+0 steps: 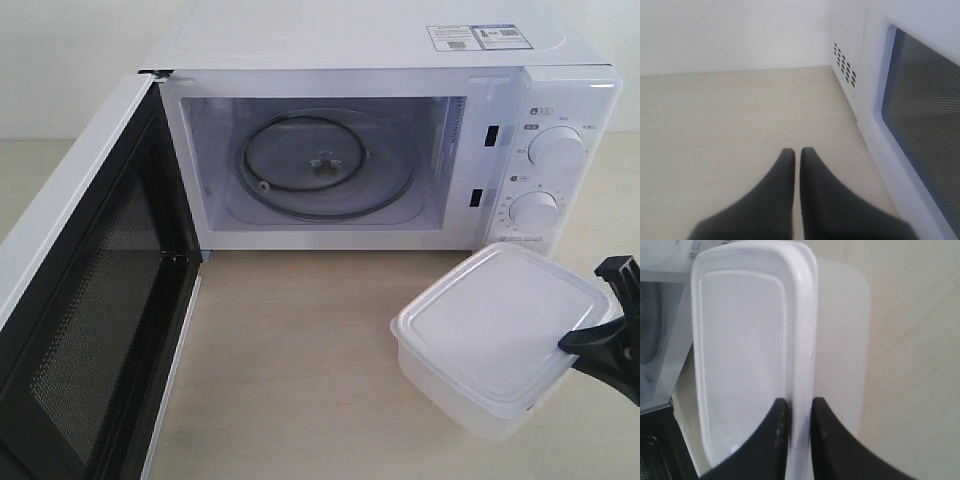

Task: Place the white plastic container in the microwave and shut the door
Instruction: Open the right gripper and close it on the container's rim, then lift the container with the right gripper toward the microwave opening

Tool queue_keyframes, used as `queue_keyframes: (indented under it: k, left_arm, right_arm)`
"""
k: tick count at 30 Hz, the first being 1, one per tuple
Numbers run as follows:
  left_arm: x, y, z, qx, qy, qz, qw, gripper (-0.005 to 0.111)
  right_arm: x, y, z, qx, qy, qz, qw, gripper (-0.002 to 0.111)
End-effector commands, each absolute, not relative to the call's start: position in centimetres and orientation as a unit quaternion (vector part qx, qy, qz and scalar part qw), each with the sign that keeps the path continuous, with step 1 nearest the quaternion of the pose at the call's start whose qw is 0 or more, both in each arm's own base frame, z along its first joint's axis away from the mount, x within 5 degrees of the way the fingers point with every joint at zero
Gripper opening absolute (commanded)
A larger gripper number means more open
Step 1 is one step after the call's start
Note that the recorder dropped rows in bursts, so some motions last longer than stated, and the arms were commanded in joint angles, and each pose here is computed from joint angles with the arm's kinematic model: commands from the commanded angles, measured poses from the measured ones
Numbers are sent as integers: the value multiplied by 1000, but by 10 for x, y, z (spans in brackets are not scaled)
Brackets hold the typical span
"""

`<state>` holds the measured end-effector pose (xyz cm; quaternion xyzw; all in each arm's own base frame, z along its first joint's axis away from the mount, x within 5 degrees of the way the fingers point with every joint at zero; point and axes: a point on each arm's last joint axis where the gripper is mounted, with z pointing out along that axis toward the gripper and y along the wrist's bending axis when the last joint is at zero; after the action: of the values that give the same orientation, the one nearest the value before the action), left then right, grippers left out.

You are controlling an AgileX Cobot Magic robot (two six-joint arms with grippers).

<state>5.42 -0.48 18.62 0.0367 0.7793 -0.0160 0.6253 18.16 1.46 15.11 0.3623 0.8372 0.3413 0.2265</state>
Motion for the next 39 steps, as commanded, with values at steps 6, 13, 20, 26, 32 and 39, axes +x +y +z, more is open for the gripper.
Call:
queue_keyframes:
  k: [6, 13, 20, 26, 32, 39]
  left_arm:
    - [54, -5, 186, 30, 779, -21, 626, 4]
    - [54, -5, 186, 30, 779, -21, 626, 4]
    - [54, -5, 186, 30, 779, -21, 626, 4]
    - [54, -5, 186, 30, 779, -21, 626, 4]
    - [54, -5, 186, 30, 779, -21, 626, 4]
    - [54, -5, 186, 30, 779, -21, 626, 4]
  right_arm:
    - [167, 22, 181, 343, 825, 376, 245, 0]
    - [150, 28, 201, 319, 821, 395, 262, 0]
    - [127, 37, 219, 301, 800, 431, 291, 0]
    - [100, 42, 221, 326, 759, 454, 333, 0]
    - [84, 48, 207, 311, 763, 471, 315, 0]
    - [82, 49, 203, 312, 765, 473, 305, 0]
